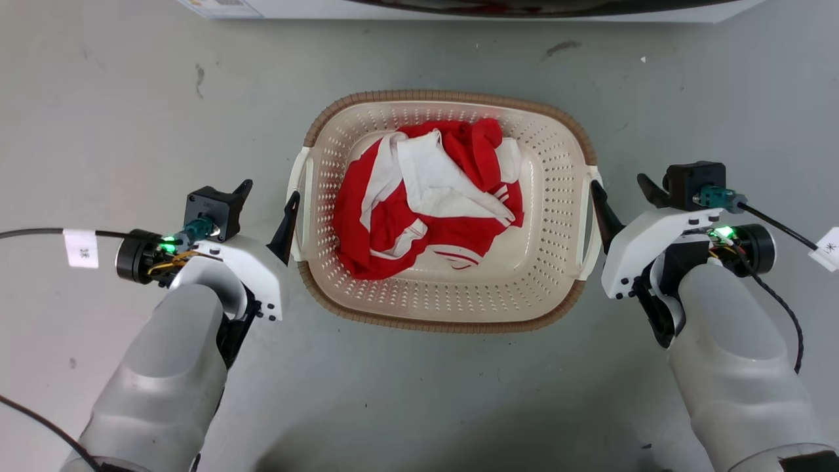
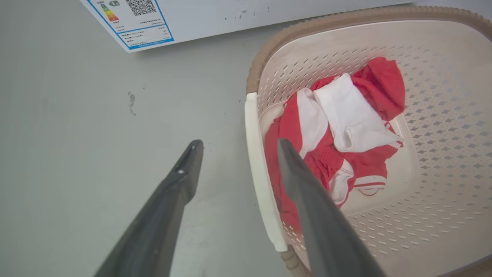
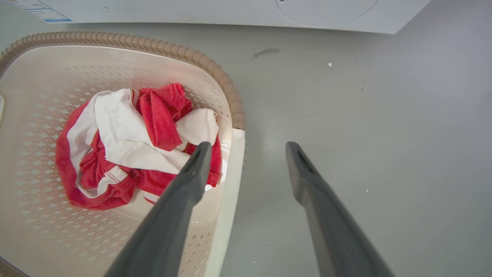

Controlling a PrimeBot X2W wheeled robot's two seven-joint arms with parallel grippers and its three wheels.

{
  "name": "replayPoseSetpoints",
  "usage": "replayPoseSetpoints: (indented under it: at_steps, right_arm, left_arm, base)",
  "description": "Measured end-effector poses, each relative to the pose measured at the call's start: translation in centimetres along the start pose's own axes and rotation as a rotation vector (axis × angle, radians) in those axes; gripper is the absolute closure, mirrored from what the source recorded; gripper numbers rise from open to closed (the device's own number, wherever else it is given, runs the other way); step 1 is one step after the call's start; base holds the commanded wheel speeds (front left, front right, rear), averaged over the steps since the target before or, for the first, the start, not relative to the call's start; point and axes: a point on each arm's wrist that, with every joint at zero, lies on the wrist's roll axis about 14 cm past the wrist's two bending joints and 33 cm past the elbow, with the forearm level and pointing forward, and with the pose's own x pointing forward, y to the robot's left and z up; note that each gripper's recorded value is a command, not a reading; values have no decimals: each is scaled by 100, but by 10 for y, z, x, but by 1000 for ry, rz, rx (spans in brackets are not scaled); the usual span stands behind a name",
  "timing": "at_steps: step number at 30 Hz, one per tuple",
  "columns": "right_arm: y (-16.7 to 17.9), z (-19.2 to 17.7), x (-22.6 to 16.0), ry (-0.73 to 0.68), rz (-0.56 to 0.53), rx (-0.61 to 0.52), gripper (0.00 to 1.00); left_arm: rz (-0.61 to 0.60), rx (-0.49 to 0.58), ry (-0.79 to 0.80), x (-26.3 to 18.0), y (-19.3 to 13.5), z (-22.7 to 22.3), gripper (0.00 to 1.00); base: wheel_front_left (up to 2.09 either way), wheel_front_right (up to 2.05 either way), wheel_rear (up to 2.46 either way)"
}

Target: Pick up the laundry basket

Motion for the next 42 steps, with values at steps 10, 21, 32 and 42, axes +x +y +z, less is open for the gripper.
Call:
replayPoseSetpoints:
  at_steps: [10, 21, 32, 42]
  right_arm:
    - [3, -40, 14, 167, 10, 56, 0]
    - [15, -57, 28, 268, 49, 26, 0]
    - [16, -66, 36, 312, 53, 37, 0]
    - [20, -71, 37, 330, 56, 67, 0]
  left_arm:
    - [-67, 41, 108, 10, -3, -29, 0]
    - [-107, 52, 217, 19, -1, -41, 0]
    - [-158, 82, 286, 23, -4, -52, 0]
    - [-174, 76, 312, 20, -8, -60, 3]
  base:
    - [0, 0, 0]
    - [0, 0, 0]
    - [0, 0, 0]
    - [0, 0, 0]
